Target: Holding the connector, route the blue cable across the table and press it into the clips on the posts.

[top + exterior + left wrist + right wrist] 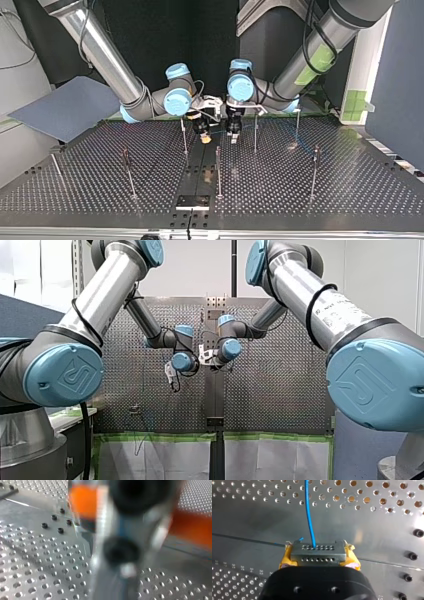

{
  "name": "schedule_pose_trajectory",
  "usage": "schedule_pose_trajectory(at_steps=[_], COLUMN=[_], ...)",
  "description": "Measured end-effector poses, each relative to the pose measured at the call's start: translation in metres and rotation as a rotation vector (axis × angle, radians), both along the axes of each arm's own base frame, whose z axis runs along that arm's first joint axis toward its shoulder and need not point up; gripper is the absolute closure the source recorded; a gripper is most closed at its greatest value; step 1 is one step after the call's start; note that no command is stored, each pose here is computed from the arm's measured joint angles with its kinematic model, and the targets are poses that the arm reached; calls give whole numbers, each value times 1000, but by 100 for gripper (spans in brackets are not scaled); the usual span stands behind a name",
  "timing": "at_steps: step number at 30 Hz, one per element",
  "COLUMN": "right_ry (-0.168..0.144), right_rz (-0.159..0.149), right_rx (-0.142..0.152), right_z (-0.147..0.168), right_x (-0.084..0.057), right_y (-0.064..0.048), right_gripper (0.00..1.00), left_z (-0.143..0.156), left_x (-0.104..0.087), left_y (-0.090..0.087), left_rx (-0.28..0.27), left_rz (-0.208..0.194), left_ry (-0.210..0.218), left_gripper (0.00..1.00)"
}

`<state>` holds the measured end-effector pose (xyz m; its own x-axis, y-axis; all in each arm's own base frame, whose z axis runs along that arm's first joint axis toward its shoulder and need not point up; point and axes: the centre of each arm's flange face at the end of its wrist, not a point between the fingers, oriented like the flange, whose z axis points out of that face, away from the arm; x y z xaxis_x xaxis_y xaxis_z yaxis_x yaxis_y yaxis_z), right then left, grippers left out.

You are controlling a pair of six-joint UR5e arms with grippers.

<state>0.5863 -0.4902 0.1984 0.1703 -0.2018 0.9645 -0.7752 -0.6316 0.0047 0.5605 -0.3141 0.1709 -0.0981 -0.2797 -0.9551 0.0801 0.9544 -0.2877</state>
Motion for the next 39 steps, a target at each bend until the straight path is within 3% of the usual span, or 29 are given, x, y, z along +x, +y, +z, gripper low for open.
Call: schedule_pose_trajectory(at_steps=[7,15,17,18,20,21,23,24,26,34,39], right_ry=[0,-1,-1,-1,-2,-2,-2,-2,-2,3,-9], right_rz=[-2,-4,-3,-3,-4,-4,-5,-6,-7,-4,1], right_rx=[0,0,0,0,0,0,0,0,0,-5,-18], right_z=[0,0,0,0,0,0,0,0,0,2,21], right_x=[-1,-1,-1,-1,-2,-2,-2,-2,-3,-3,-2], right_y=[-1,-2,-2,-2,-2,-2,-3,-3,-4,-4,1], right_gripper=[100,100,100,100,100,100,100,100,100,100,100], left_z=[-3,-3,-4,-4,-4,-4,-5,-5,-6,-6,-7], left_x=[1,2,2,1,1,1,0,0,-1,-2,-5], left_y=[12,13,14,14,16,17,19,20,20,18,19], left_rx=[34,37,38,39,43,46,56,59,65,78,103], left_rz=[42,30,33,37,50,57,73,78,84,81,79], left_ry=[25,28,31,33,36,38,43,45,48,50,70], left_gripper=[0,3,20,20,44,44,79,79,100,100,100])
